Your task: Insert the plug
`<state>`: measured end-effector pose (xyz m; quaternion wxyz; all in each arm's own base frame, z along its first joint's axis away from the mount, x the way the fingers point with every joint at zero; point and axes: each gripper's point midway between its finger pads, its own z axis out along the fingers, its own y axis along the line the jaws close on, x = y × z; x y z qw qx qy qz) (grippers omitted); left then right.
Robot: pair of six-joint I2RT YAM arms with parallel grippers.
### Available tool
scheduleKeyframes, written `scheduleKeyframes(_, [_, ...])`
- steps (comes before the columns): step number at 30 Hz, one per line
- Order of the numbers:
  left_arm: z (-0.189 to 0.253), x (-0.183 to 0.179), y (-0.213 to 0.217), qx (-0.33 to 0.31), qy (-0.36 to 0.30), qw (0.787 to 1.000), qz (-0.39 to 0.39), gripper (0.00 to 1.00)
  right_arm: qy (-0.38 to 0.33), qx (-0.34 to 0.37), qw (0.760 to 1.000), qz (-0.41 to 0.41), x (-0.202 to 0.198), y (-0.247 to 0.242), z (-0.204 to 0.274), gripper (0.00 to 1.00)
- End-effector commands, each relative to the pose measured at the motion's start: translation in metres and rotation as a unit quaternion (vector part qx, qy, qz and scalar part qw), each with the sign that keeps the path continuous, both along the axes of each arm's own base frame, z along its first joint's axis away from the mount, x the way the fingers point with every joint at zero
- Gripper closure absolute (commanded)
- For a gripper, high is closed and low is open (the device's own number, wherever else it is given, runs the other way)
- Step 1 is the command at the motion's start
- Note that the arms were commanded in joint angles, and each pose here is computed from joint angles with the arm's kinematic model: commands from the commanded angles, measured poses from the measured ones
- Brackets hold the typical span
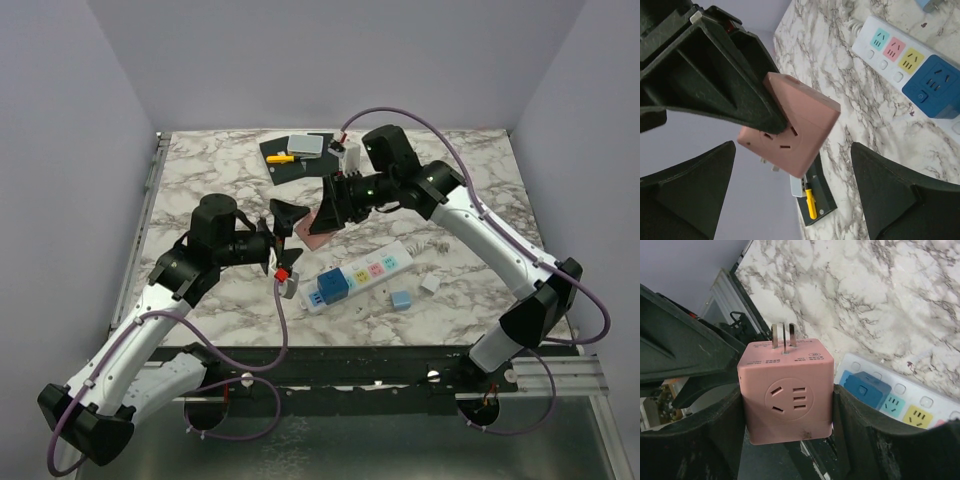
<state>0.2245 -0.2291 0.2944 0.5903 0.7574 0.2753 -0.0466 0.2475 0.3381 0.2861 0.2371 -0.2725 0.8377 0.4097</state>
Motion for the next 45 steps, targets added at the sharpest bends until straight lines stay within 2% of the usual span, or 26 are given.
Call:
scheduleKeyframes(1, [0.012, -0.007, -0.008, -0.004, -0.045, 0.998, -0.041, 0.01, -0.005, 0.003, 0.998, 0.065, -0.022, 0.02, 0.004, 0.94])
scheduleKeyframes(7, [0.019, -0.011, -0.008, -0.014, -0.047, 0.998, -0.043, 0.01, -0.006, 0.001, 0.996, 0.085, -0.029, 0.029, 0.006, 0.95])
scheduleKeyframes(8, [0.019, -0.012, -0.008, -0.015, -0.047, 0.998, -0.045, 0.02, -0.006, 0.003, 0.996, 0.088, -0.03, 0.031, 0.007, 0.95])
scheduleKeyframes(9, [0.019, -0.014, -0.008, -0.016, -0.049, 0.998, -0.046, 0.07, -0.006, 0.005, 0.996, 0.092, -0.031, 0.033, 0.007, 0.95])
scheduleKeyframes(13, [0.023, -0.017, -0.009, -0.021, -0.047, 0.998, -0.047, 0.4, -0.006, 0.018, 0.994, 0.105, -0.035, 0.04, 0.011, 0.94])
scheduleKeyframes(14, [0.025, -0.018, -0.009, -0.023, -0.047, 0.997, -0.048, 0.48, -0.087, 0.087, 0.987, 0.104, -0.068, 0.007, 0.092, 0.92])
scheduleKeyframes(15, [0.028, -0.019, -0.01, -0.025, -0.047, 0.997, -0.05, 0.57, -0.015, 0.027, 0.994, 0.1, -0.036, 0.039, 0.021, 0.88])
scheduleKeyframes(17, [0.032, -0.023, -0.01, -0.03, -0.049, 0.997, -0.055, 0.88, -0.004, 0.016, 0.996, 0.091, -0.029, 0.045, 0.008, 0.77])
scheduleKeyframes(18, [0.033, -0.024, -0.01, -0.032, -0.049, 0.997, -0.055, 0.96, -0.006, 0.015, 0.996, 0.084, -0.026, 0.045, 0.008, 0.69])
scheduleKeyframes(19, [0.033, -0.024, -0.009, -0.033, -0.047, 0.997, -0.052, 1.0, -0.009, 0.016, 0.997, 0.076, -0.023, 0.045, 0.007, 0.64])
scheduleKeyframes(23, [0.033, -0.014, -0.005, -0.04, -0.02, 0.999, -0.01, 1.0, -0.044, 0.019, 0.999, 0.015, -0.009, 0.037, 0.013, 0.3])
scheduleKeyframes(29, [0.041, 0.004, 0.001, -0.099, 0.064, 0.99, 0.074, 1.0, -0.084, 0.084, 0.989, -0.086, 0.001, 0.016, 0.04, 0.05])
scheduleKeyframes(32, [0.048, 0.01, 0.004, -0.145, 0.092, 0.979, 0.107, 1.0, -0.082, 0.123, 0.981, -0.123, 0.001, 0.011, 0.042, 0.05])
scheduleKeyframes(37, [0.054, 0.014, 0.006, -0.187, 0.118, 0.967, 0.131, 1.0, -0.067, 0.166, 0.973, -0.149, 0.003, 0.013, 0.044, 0.14])
scheduleKeyframes(43, [0.055, 0.013, 0.006, -0.197, 0.13, 0.963, 0.134, 1.0, -0.05, 0.191, 0.971, -0.133, 0.007, 0.031, 0.047, 0.14])
scheduleKeyframes(45, [0.054, 0.013, 0.007, -0.196, 0.127, 0.963, 0.136, 1.0, -0.046, 0.192, 0.972, -0.129, 0.009, 0.036, 0.047, 0.22])
